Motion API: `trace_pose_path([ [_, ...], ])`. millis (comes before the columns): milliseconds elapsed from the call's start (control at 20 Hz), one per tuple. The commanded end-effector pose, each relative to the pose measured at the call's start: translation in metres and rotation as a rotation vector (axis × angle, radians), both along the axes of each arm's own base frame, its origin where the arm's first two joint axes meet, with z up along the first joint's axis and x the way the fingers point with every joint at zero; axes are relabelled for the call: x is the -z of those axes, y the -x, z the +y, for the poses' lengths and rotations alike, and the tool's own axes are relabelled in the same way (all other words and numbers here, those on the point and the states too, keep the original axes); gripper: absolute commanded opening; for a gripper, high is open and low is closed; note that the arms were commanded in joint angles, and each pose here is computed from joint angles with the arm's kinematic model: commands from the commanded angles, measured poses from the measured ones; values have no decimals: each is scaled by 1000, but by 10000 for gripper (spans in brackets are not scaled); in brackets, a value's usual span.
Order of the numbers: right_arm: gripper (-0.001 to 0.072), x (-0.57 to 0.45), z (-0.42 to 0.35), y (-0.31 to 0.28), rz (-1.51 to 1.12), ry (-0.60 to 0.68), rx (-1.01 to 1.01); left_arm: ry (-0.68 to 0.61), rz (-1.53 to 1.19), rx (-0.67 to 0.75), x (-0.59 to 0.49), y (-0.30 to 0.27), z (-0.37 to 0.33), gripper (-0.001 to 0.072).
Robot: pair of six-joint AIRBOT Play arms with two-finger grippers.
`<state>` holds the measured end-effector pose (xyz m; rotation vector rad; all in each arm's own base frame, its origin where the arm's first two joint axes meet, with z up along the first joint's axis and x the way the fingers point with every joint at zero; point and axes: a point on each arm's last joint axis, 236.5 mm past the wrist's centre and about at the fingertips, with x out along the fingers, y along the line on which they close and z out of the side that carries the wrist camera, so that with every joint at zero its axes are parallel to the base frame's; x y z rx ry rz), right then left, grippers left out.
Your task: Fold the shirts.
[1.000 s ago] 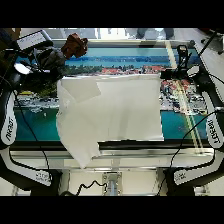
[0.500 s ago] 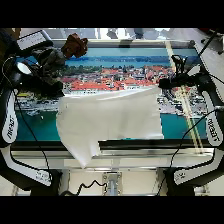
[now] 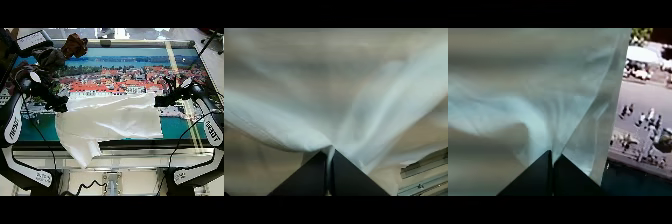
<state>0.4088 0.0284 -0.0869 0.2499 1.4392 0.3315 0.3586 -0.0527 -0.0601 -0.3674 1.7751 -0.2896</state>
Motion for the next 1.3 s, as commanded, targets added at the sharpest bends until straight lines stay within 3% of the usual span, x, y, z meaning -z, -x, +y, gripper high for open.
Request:
trace_pose_path([
  [0, 21, 11, 2, 8, 18, -4, 7, -75, 24, 2, 29, 12, 5, 16],
  [250, 21, 12, -1, 7, 7, 7, -7, -350, 61, -20, 41, 20, 65, 16],
  [400, 31, 12, -2, 3, -4, 11, 4, -393, 43, -37, 43, 15, 75, 18],
  [450, 125, 12, -2, 4, -2, 9, 8, -379, 31, -43, 43, 12, 71, 58],
  [500, 299, 12, -2, 4, 1, 8, 7, -360, 19, -53, 44, 9, 67, 292],
  [550, 385, 11, -1, 6, 7, 1, 5, -335, 8, -66, 44, 5, 61, 626],
  [600, 385, 10, 1, 7, 11, -4, 4, -303, -4, -69, 43, 2, 53, 706],
  [800, 385, -7, 6, 2, -34, -27, 6, -61, -195, -84, 8, -38, 0, 707],
  [900, 385, -14, -4, 8, -37, 29, -26, -125, -284, -56, -19, -48, 15, 708],
  [1050, 385, -26, -23, 27, -7, 111, -78, -358, -354, -29, -64, -33, 70, 707],
  [1250, 385, -49, -35, 41, -64, 45, 14, -391, -436, -139, -101, 16, 98, 697],
])
